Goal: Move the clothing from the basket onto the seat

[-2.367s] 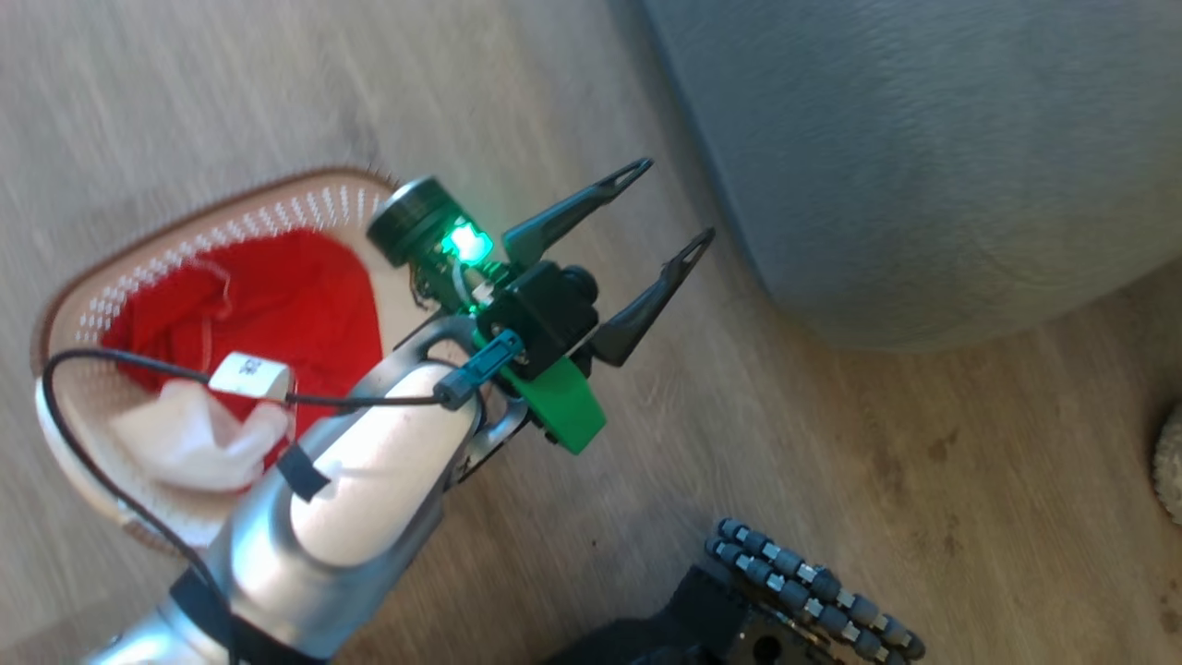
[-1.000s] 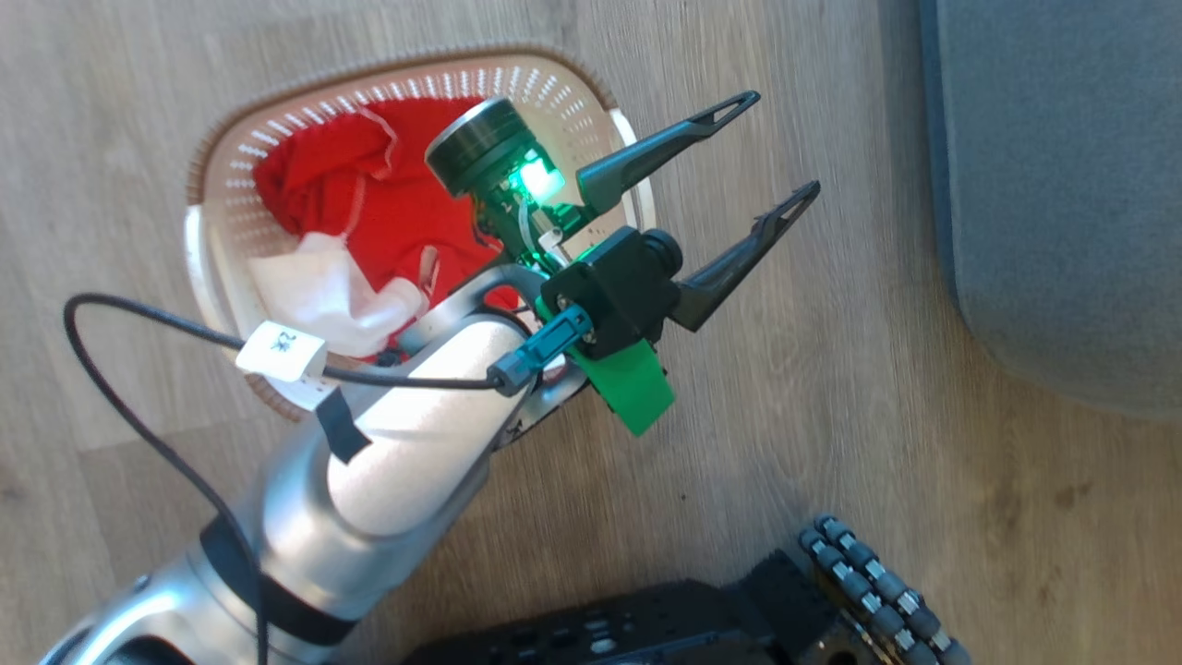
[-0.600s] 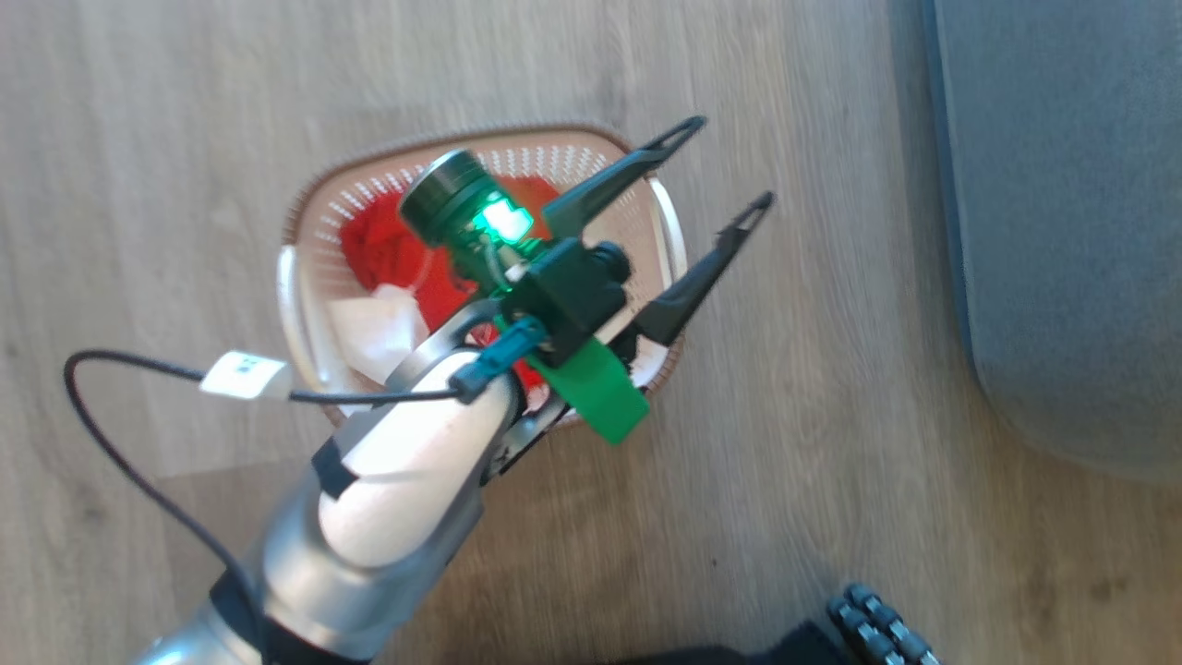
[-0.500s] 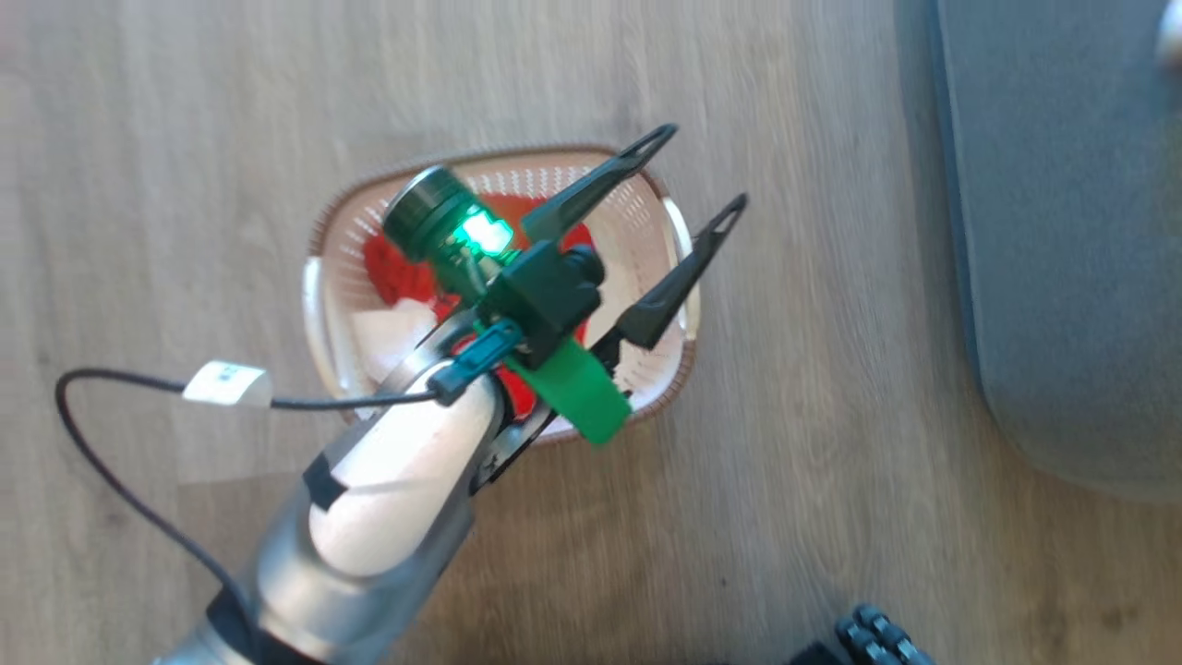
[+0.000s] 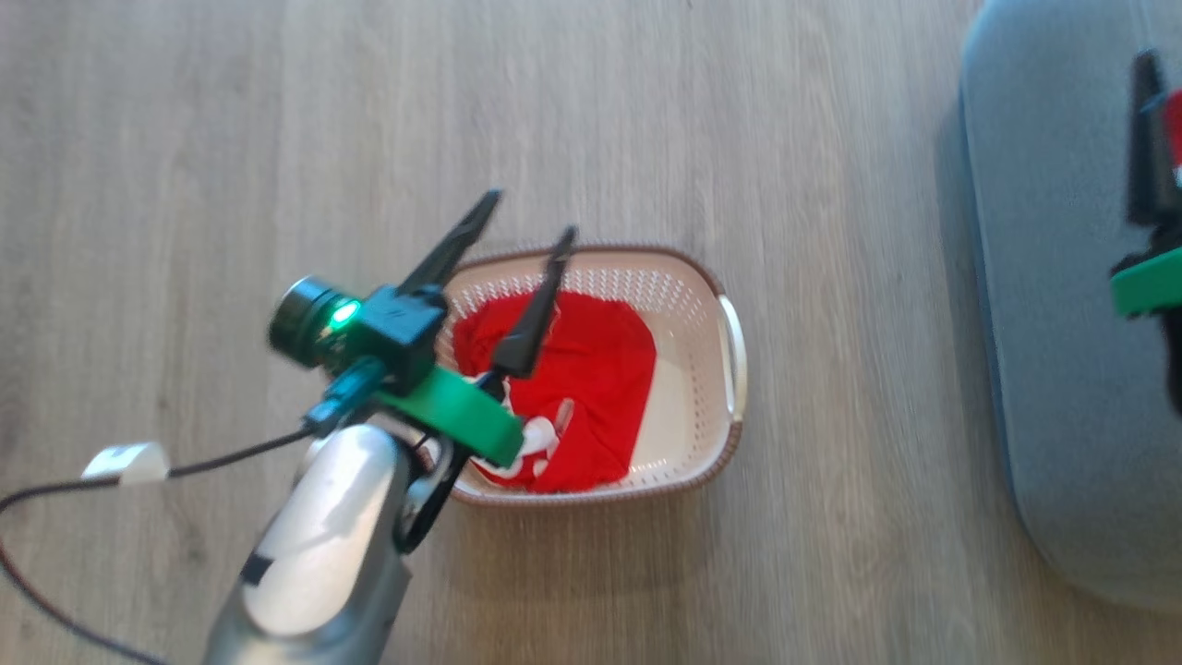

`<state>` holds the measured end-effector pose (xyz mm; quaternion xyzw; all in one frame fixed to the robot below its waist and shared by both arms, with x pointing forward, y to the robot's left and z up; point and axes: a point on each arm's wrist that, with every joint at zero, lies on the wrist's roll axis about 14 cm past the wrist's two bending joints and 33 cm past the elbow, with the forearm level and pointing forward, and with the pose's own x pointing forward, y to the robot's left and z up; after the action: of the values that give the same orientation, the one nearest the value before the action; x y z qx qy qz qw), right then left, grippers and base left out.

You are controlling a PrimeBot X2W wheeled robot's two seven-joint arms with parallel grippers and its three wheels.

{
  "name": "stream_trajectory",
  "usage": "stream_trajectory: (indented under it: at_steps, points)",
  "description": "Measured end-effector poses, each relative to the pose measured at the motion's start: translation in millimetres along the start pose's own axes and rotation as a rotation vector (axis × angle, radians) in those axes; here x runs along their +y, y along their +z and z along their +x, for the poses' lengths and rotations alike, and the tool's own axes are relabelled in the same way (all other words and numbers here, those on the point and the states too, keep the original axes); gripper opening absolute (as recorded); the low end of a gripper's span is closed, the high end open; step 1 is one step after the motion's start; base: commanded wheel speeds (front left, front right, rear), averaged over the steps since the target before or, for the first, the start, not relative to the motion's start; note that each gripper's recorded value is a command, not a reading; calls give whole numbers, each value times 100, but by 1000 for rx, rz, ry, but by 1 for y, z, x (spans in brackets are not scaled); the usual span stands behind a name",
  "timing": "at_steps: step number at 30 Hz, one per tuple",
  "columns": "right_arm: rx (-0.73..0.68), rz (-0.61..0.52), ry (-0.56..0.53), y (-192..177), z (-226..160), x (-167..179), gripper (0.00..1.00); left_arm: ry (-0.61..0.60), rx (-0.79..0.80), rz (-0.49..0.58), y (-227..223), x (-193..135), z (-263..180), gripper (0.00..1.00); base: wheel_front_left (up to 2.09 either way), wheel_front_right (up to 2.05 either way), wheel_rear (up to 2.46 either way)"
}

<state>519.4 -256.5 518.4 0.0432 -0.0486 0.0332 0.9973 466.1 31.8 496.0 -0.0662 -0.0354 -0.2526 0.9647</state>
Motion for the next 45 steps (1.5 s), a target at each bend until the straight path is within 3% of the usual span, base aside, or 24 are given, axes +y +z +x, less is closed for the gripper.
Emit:
stream_trajectory:
  at_steps: [9,19,32,45]
  points:
    - [-40,47,103,14,-27,55,100,273,-3,41,18,60,-62,100,0,0,0]
    - [-42,63,161,17,-59,90,100,473,-13,56,29,93,-118,100,0,0,0]
    - [19,96,140,-1,-104,100,100,550,5,69,27,91,-166,100,0,0,0]
    - [60,81,91,-14,-131,94,100,539,19,65,22,81,-178,100,0,0,0]
